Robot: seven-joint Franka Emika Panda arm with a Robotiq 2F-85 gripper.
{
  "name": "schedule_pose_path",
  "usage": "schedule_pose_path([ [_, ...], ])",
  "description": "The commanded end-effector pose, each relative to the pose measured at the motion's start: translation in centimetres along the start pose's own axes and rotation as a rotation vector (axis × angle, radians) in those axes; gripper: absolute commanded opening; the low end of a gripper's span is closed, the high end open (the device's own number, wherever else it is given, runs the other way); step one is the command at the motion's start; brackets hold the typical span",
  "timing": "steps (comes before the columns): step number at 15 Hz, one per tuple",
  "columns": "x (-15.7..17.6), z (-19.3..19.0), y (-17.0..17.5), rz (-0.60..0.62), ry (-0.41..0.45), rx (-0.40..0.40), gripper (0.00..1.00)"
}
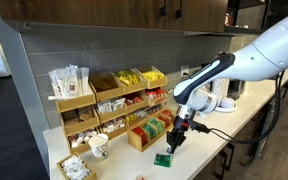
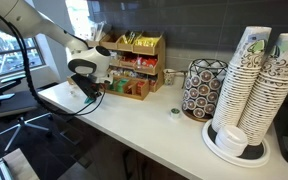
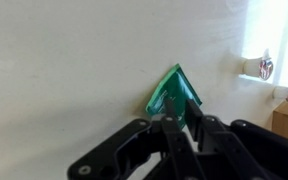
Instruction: Put the green sachet in the second compartment from the left of the wooden case on the counter
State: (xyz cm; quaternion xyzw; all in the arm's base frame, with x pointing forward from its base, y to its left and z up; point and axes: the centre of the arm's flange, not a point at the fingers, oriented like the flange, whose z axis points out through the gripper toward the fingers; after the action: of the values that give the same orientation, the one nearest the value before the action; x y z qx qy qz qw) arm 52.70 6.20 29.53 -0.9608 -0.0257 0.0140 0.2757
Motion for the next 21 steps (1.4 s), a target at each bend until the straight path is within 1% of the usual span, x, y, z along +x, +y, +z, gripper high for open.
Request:
schedule_pose_path([
  [1,-0.4,1.0,0.6,-0.001,0.000,-0.001,0.51],
  [5,0.3,1.9,1.0,0.001,-0.008,0.006,0.81],
  [7,0.5,2.3,1.2,0.005,-0.014,0.009,0.87],
  [9,0.7,2.7,1.3,0.005,-0.020,0.016,0.84],
  [10,0.8,2.8,1.4,0.005,-0.022,0.018,0.79],
  [12,0.9,3.2,1.3,-0.003,-0.026,0.028,0.73],
  [13,1.1,3.2,1.3,-0.005,-0.025,0.031,0.66],
  [15,1.3,3.3,1.1,-0.010,-0.023,0.037,0.68],
  [16,1.4,3.3,1.1,-0.010,-0.023,0.038,0.65],
  [17,1.4,3.4,1.0,-0.012,-0.023,0.040,0.67],
  [18,1.5,3.5,1.0,-0.012,-0.024,0.042,0.61],
  [19,1.5,3.6,1.0,-0.014,-0.024,0.043,0.41],
  [20,1.6,3.6,1.0,-0.014,-0.024,0.044,0.37],
  [21,1.6,3.6,1.0,-0.015,-0.022,0.046,0.36],
])
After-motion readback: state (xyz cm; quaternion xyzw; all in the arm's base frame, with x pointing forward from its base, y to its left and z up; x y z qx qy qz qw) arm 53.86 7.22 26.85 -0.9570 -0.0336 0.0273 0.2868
